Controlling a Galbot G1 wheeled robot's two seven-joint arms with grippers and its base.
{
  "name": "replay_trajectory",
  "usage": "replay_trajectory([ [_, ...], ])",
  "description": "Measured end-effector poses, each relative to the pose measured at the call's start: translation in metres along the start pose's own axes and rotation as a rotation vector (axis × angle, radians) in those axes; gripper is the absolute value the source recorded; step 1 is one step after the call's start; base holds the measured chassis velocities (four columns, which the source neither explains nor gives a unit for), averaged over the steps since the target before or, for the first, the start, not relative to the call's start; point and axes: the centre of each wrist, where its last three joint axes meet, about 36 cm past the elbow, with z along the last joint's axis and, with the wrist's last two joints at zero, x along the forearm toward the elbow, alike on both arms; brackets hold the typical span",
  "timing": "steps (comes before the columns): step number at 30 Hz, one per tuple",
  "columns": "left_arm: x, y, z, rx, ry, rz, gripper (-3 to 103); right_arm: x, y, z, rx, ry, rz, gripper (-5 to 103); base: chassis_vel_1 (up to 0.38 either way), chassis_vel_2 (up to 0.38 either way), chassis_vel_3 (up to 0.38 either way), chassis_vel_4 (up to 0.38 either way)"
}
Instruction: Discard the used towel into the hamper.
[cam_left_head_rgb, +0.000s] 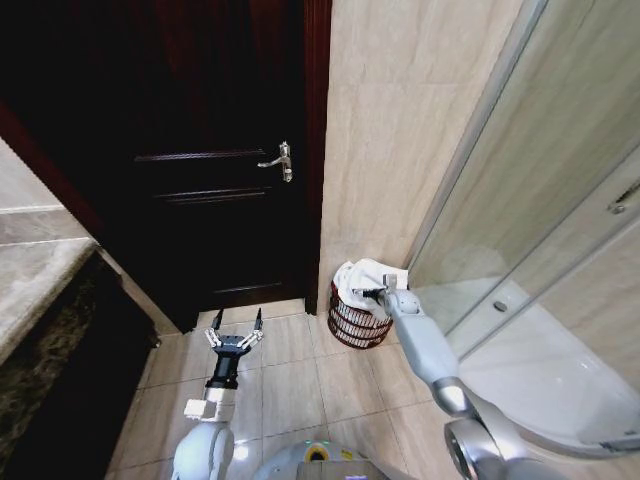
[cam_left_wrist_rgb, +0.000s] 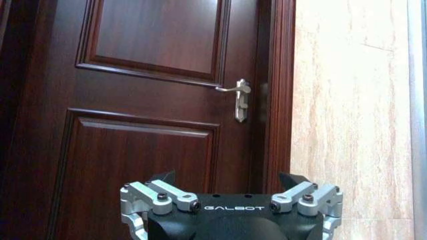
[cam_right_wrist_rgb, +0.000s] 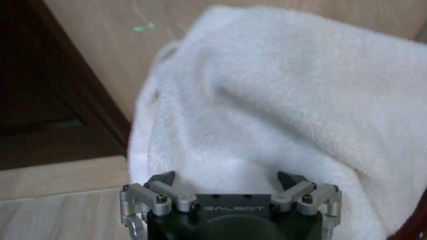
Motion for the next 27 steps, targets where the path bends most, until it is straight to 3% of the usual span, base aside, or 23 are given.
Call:
replay_trajectory([
  [10, -0.002, 0.0, -0.003, -0.003, -0.002, 0.007, 100, -0.016, -0.014, 0.004, -0.053, -0.001, 0.031, 100, 0.0, 0.0, 0.0, 0.0],
  [15, -0.005, 0.0, -0.003, -0.001, -0.009, 0.01, 100, 0.009, -0.014, -0.008, -0.031, -0.054, 0.037, 100, 0.0, 0.0, 0.0, 0.0],
  [20, -0.005, -0.004, 0.0, 0.011, -0.009, 0.012, 100, 0.085, -0.006, -0.026, 0.043, -0.167, 0.047, 100, 0.0, 0.0, 0.0, 0.0],
  [23, -0.005, -0.006, 0.002, 0.015, -0.008, 0.013, 100, 0.089, -0.01, -0.031, 0.059, -0.232, 0.043, 100, 0.0, 0.0, 0.0, 0.0],
  [27, -0.002, -0.008, 0.002, 0.016, -0.004, 0.013, 100, 0.078, -0.02, -0.05, 0.032, -0.27, 0.014, 100, 0.0, 0.0, 0.0, 0.0],
])
